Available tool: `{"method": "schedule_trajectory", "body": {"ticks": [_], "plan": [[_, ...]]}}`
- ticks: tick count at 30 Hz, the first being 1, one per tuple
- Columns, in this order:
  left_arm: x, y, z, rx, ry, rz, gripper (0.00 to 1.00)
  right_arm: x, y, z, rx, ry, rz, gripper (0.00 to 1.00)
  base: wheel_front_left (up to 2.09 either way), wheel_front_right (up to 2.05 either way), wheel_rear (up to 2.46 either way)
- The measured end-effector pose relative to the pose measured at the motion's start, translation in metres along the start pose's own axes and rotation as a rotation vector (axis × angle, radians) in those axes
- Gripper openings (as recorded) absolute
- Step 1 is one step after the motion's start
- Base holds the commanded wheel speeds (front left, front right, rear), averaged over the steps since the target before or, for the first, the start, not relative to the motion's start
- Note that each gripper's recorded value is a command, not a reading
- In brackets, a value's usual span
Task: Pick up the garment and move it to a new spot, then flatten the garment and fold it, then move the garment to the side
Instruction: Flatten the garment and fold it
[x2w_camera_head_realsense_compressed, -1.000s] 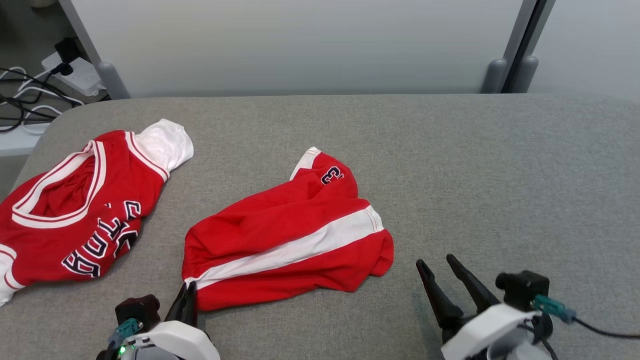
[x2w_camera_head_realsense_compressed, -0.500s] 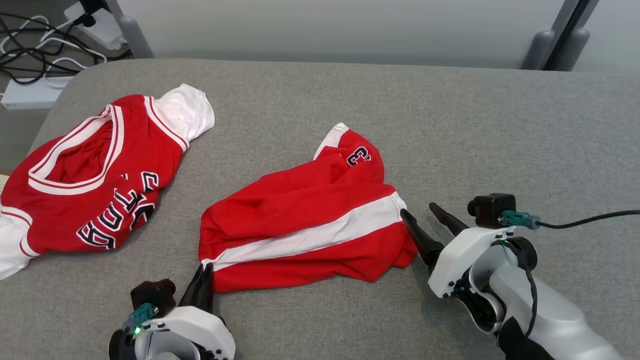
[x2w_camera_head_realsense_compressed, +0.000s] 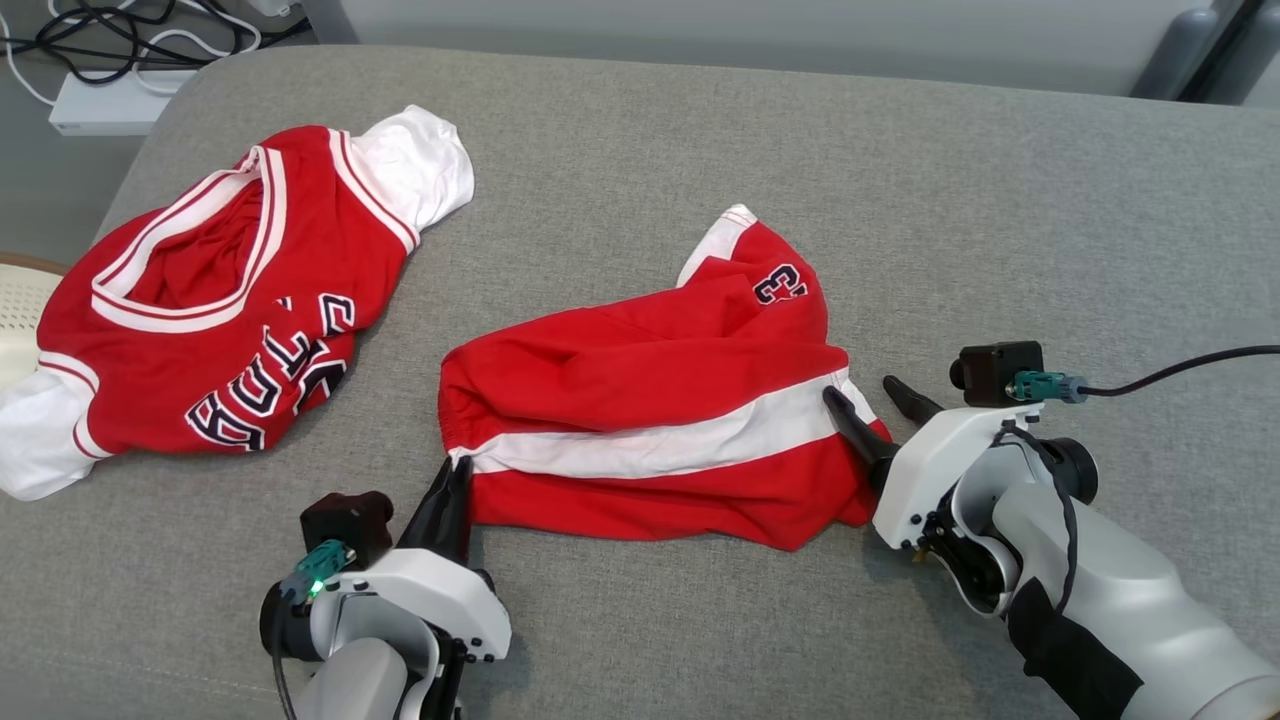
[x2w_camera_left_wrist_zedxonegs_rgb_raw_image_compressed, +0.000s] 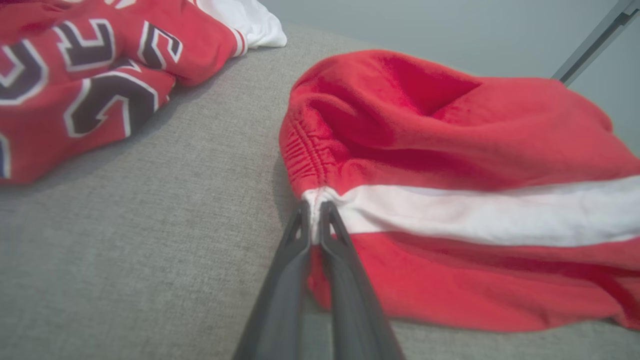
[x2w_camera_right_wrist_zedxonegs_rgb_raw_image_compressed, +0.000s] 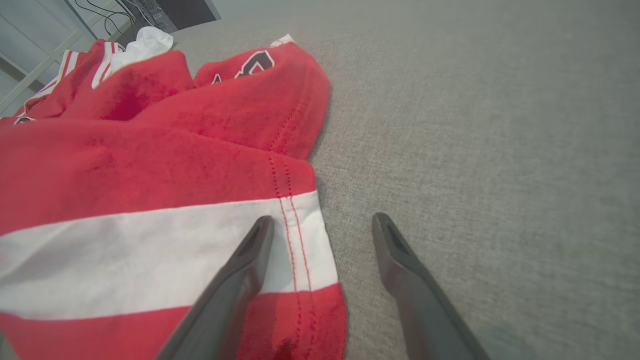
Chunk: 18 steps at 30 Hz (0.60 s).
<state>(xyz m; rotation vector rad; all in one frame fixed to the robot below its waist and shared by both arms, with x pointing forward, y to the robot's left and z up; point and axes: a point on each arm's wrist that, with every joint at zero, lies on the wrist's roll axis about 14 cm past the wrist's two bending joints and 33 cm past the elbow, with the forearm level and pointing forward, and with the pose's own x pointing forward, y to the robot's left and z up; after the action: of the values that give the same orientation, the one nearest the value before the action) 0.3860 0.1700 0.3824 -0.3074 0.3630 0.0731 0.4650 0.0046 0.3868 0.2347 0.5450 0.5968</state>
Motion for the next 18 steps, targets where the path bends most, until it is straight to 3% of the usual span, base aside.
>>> {"method": "schedule_trajectory", "body": {"ticks": [1,2,3,5,6,13,18], "plan": [[0.001,-0.001,0.0,-0.002,-0.001,-0.001,0.0,0.002,0.001,0.0,0.002,0.003,0.004,1.0,0.0,0.0,0.0],[0.001,-0.002,0.0,-0.003,0.002,0.0,0.0,0.004,0.003,0.0,-0.001,0.007,0.009,0.83,0.0,0.0,0.0],[0.001,-0.003,-0.001,-0.003,0.003,-0.002,0.0,0.005,0.005,-0.001,-0.012,0.014,0.015,0.55,0.0,0.0,0.0],[0.001,-0.002,0.0,0.002,0.001,-0.006,0.0,0.006,0.005,-0.004,-0.024,0.027,0.014,0.22,0.0,0.0,0.0],[0.0,-0.001,0.0,0.003,0.003,-0.003,0.0,0.005,0.005,-0.007,-0.033,0.036,0.014,0.0,0.0,0.0,0.0],[-0.004,-0.003,0.015,-0.009,-0.043,-0.008,0.0,-0.006,0.012,0.001,-0.088,0.003,0.025,0.0,0.0,0.0,0.0],[-0.014,-0.013,0.027,-0.033,-0.094,-0.05,0.0,-0.025,-0.002,0.045,-0.079,-0.124,-0.011,0.0,0.0,0.0,0.0]]}}
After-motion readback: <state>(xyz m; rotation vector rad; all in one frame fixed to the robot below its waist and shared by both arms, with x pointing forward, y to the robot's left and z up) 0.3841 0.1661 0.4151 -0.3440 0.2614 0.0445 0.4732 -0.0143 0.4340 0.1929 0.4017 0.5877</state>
